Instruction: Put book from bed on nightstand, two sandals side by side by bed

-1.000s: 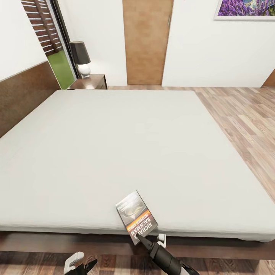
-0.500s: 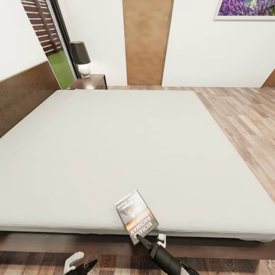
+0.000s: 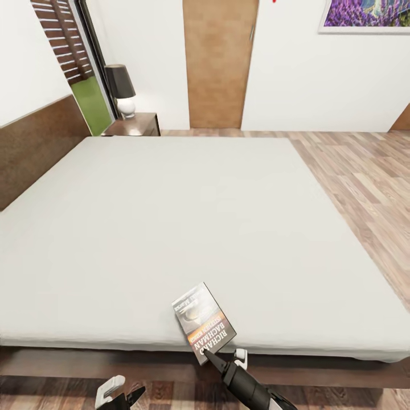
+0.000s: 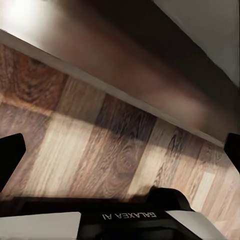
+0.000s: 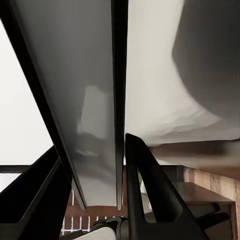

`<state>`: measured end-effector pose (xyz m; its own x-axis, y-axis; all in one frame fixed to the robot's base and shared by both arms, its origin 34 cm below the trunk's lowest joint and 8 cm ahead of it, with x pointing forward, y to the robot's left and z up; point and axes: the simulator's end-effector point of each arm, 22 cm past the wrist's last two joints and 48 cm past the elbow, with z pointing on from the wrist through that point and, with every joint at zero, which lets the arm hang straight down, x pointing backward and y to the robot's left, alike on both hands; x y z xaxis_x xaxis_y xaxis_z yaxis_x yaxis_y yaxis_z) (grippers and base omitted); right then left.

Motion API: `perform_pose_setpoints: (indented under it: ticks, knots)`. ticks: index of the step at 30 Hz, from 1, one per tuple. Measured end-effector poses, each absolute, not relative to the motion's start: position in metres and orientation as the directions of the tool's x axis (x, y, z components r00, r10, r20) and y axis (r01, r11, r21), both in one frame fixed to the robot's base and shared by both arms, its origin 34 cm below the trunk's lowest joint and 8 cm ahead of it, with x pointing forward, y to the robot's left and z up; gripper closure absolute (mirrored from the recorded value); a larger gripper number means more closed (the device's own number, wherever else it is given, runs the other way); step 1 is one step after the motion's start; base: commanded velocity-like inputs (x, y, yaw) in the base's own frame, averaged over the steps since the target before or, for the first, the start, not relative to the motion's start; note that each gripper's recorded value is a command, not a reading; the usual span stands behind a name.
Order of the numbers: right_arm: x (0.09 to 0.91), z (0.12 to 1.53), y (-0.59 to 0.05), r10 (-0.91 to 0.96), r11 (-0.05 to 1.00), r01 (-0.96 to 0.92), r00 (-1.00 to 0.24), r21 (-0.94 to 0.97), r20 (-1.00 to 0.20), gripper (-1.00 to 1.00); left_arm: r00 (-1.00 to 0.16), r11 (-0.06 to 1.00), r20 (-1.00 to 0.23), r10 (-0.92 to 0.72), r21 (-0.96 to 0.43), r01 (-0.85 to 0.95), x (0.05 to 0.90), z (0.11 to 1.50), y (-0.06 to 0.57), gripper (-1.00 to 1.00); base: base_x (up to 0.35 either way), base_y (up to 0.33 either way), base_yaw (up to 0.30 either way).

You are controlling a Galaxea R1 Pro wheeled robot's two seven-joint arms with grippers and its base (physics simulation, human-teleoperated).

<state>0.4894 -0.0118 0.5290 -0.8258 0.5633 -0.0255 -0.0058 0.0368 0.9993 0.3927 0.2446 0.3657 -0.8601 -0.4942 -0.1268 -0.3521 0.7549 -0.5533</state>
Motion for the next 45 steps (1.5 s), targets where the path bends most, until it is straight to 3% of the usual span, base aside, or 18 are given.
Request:
perform_pose_setpoints:
  ticks: [13, 17, 20, 25, 29, 45]
  knots:
    - [0.492, 0.553, -0.011, 0.558, 0.038, -0.002, -0.830, 0.999, -0.023, 1.00, -0.861, 0.753, -0.125, -0.492, -0.559, -0.349, 0.396, 0.392, 0.244, -1.00, 0.000, 0.000, 0.000]
    - [0.489, 0.561, -0.010, 0.544, -0.002, 0.055, -0.838, 0.998, 0.047, 1.00, -0.863, 0.752, -0.125, -0.490, -0.561, -0.346, 0.397, 0.399, 0.242, -1.00, 0.000, 0.000, 0.000]
    - [0.488, 0.552, -0.051, 0.539, 0.029, 0.109, -0.839, 0.994, 0.076, 1.00, -0.864, 0.752, -0.123, -0.488, -0.562, -0.345, 0.397, 0.405, 0.242, -1.00, 0.000, 0.000, 0.000]
    - [0.488, 0.543, -0.177, 0.555, 0.172, 0.114, -0.832, 0.979, 0.000, 1.00, -0.868, 0.754, -0.120, -0.482, -0.562, -0.340, 0.397, 0.414, 0.240, -1.00, 0.000, 0.000, 0.000]
    - [0.486, 0.568, -0.226, 0.552, 0.166, 0.068, -0.833, 0.984, -0.036, 1.00, -0.870, 0.756, -0.121, -0.478, -0.561, -0.337, 0.398, 0.422, 0.240, -1.00, 0.000, 0.000, 0.000]
    - [0.431, 0.579, -0.236, 0.508, 0.183, 0.203, -0.857, 0.962, 0.084, 1.00, -0.871, 0.746, -0.104, -0.479, -0.571, -0.342, 0.392, 0.449, 0.237, -1.00, 0.000, 0.000, 0.000]
